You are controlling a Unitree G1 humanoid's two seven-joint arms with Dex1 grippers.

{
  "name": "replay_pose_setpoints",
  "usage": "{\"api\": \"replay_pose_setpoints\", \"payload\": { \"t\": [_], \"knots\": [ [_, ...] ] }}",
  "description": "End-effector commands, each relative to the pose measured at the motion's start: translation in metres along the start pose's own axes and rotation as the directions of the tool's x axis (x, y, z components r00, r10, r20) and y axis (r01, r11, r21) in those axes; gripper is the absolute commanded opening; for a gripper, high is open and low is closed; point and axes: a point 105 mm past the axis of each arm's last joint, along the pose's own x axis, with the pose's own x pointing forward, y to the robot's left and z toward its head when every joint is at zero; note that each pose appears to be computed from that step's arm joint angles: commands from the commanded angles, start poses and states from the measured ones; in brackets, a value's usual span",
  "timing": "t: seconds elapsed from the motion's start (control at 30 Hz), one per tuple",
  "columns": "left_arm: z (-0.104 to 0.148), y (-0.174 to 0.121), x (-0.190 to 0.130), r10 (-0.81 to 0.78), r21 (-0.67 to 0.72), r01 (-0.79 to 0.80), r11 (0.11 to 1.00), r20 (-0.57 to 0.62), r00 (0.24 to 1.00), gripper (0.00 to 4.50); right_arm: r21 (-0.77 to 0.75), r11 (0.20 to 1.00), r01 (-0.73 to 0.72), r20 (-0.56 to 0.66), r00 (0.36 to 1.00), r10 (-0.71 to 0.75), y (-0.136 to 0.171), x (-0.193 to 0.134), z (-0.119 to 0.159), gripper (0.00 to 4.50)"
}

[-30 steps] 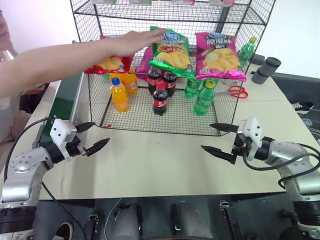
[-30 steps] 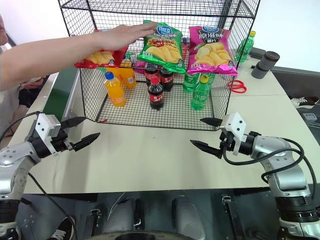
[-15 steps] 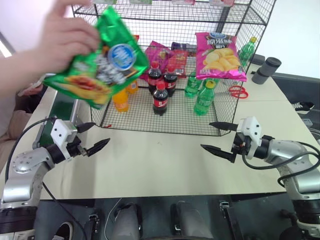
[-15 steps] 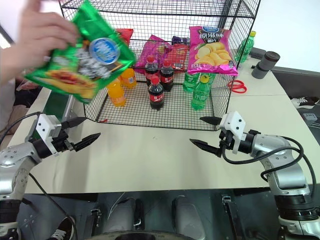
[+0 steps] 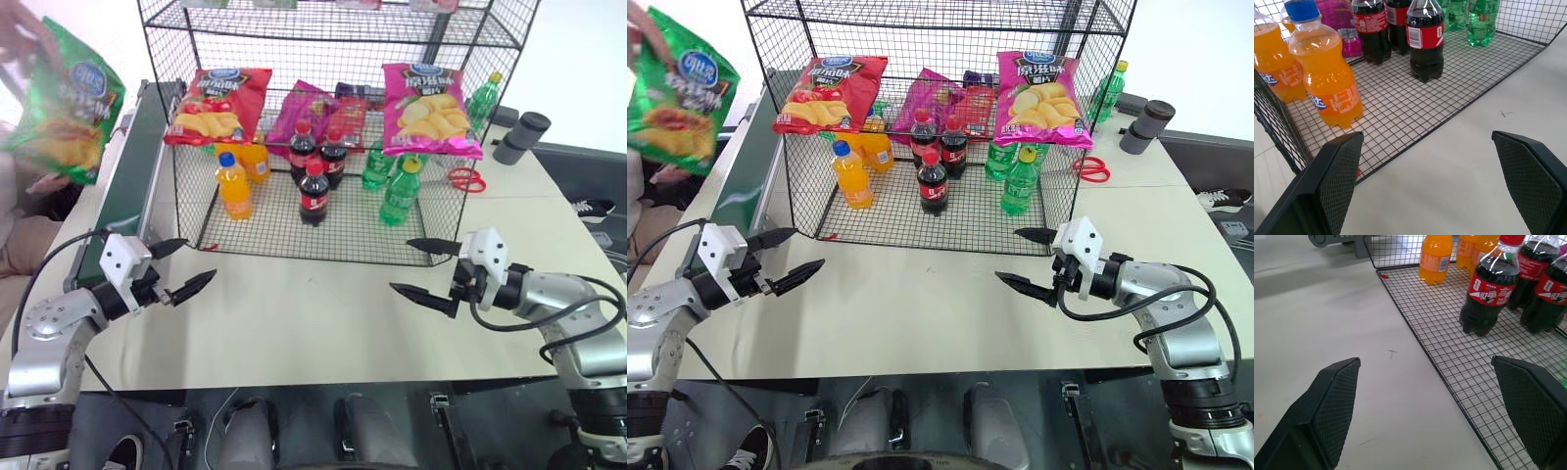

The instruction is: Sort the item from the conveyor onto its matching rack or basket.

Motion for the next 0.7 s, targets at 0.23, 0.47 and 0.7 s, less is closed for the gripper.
{"api": "replay_pose_setpoints", "payload": {
  "t": [0.23, 0.47, 0.7],
  "knots": [
    [0.0059, 0.0013, -0.0002, 0.012, 0.039, -0.013, 0.999, 0.015, 1.0, 4.5, -0.038, 0.999, 0.0, 0.028, 1.0, 0.001, -0.0027, 0.002, 0.0082, 4.47],
    [0.0063, 0.0011, 0.0, 0.012, 0.046, -0.013, 0.999, 0.014, 1.0, 4.5, -0.04, 0.999, 0.0, 0.029, 1.0, 0.001, -0.0027, 0.0027, 0.0073, 4.47],
    [0.006, 0.0011, 0.0002, 0.009, 0.05, -0.01, 0.999, 0.01, 1.0, 4.5, -0.045, 0.999, -0.002, 0.026, 1.0, 0.003, -0.0018, 0.0033, 0.0064, 4.47]
  ]
}}
